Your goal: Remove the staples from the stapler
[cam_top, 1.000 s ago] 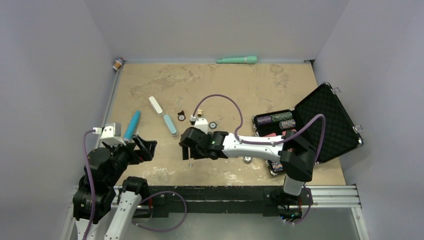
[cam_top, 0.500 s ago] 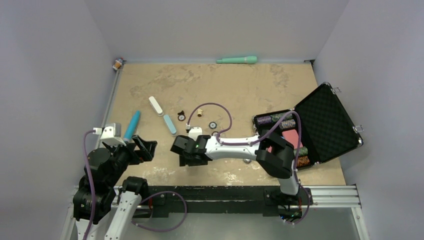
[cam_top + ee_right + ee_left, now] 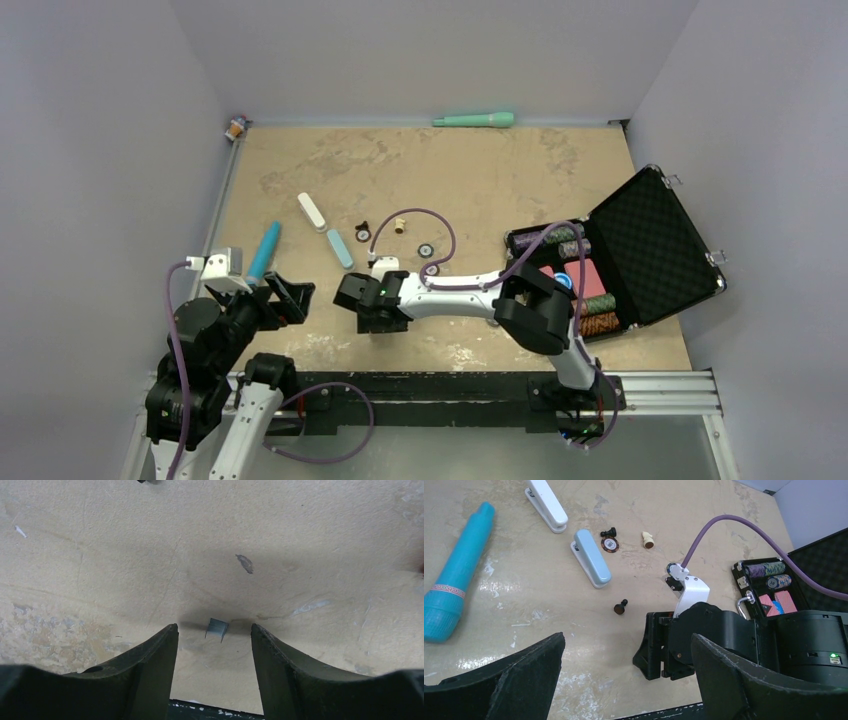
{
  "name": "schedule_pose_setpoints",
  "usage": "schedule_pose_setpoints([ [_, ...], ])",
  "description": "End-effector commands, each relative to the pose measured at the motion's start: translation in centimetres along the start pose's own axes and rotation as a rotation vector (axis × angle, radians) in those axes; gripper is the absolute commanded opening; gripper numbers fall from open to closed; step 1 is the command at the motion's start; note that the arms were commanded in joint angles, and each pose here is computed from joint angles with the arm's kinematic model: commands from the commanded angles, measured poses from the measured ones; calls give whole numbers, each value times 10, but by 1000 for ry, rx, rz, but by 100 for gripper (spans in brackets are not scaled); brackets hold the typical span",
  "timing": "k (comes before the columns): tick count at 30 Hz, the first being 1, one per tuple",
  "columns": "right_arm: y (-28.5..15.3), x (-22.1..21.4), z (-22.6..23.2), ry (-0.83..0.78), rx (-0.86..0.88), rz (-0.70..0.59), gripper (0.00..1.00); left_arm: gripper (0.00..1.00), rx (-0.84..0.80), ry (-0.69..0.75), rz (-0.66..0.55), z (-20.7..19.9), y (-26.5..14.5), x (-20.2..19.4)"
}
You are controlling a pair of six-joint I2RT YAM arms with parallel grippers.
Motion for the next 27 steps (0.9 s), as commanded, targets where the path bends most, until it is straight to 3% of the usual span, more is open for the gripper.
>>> schedule_pose_setpoints([
  [1, -6, 3, 6, 9, -14, -16, 58, 99, -28, 26, -38, -4, 0, 7],
  [8, -3, -1, 6, -3, -21, -9, 50, 99, -28, 26, -41, -4, 0, 7],
  [11, -3, -2, 9, -14, -17, -6, 41, 99, -29, 26, -42, -4, 0, 8],
  [27, 1, -5, 4, -28, -65, -16, 38, 99, -31, 27, -41, -4, 0, 7],
])
Point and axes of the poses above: each gripper's point midway between its finger pads, its own y axis out along the fingers, its own z axis along the line the jaws close on, x = y × z, the point moved 2 cm from there along -y, back along the fingers
